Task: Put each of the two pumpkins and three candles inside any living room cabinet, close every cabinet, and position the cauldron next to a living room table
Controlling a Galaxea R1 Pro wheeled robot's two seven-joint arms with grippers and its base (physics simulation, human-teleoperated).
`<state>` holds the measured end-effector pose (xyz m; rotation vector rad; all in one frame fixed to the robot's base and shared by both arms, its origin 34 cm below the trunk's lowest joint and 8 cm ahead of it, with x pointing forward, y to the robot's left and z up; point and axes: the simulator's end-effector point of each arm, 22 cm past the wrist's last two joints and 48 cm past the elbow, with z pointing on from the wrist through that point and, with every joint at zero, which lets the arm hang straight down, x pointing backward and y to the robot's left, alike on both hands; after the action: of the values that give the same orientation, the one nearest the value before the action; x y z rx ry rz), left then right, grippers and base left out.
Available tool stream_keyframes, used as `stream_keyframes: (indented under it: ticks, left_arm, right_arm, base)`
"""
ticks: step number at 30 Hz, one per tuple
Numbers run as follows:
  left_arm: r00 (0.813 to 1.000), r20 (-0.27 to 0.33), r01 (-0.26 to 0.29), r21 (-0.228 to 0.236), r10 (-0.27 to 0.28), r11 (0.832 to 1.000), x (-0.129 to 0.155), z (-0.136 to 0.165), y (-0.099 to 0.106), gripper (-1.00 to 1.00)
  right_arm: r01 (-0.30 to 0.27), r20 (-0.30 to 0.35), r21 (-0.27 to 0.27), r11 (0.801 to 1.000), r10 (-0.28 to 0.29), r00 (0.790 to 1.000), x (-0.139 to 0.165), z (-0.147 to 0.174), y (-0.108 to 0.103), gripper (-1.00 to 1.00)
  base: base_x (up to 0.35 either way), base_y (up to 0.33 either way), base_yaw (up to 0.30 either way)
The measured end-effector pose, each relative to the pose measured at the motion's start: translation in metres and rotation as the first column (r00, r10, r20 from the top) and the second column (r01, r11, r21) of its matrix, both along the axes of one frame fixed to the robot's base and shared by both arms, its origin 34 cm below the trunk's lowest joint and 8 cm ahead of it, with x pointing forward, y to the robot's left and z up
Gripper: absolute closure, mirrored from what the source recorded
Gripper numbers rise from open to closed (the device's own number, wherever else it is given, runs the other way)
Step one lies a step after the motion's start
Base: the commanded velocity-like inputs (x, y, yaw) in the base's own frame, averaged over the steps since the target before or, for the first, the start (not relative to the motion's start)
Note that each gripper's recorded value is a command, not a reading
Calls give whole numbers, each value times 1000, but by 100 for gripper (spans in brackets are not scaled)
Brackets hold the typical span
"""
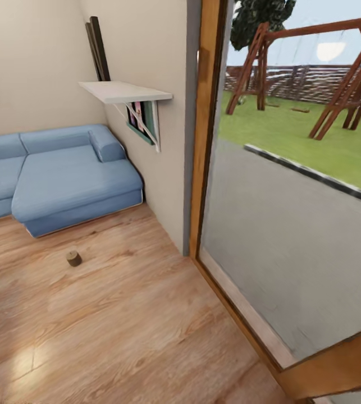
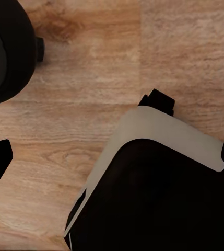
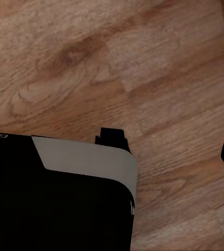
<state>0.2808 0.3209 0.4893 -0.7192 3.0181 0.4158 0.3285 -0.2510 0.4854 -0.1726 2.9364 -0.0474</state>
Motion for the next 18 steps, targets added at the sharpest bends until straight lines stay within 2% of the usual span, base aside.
stream_keyframes:
  ticks: [18]
  left_arm:
    - [1000, 0, 0, 0, 0, 1000, 0, 0, 0, -100]
  right_arm:
    - [0, 0, -1, 1000, 0, 1000, 0, 0, 0, -100]
  base:
    - [179, -2, 292]
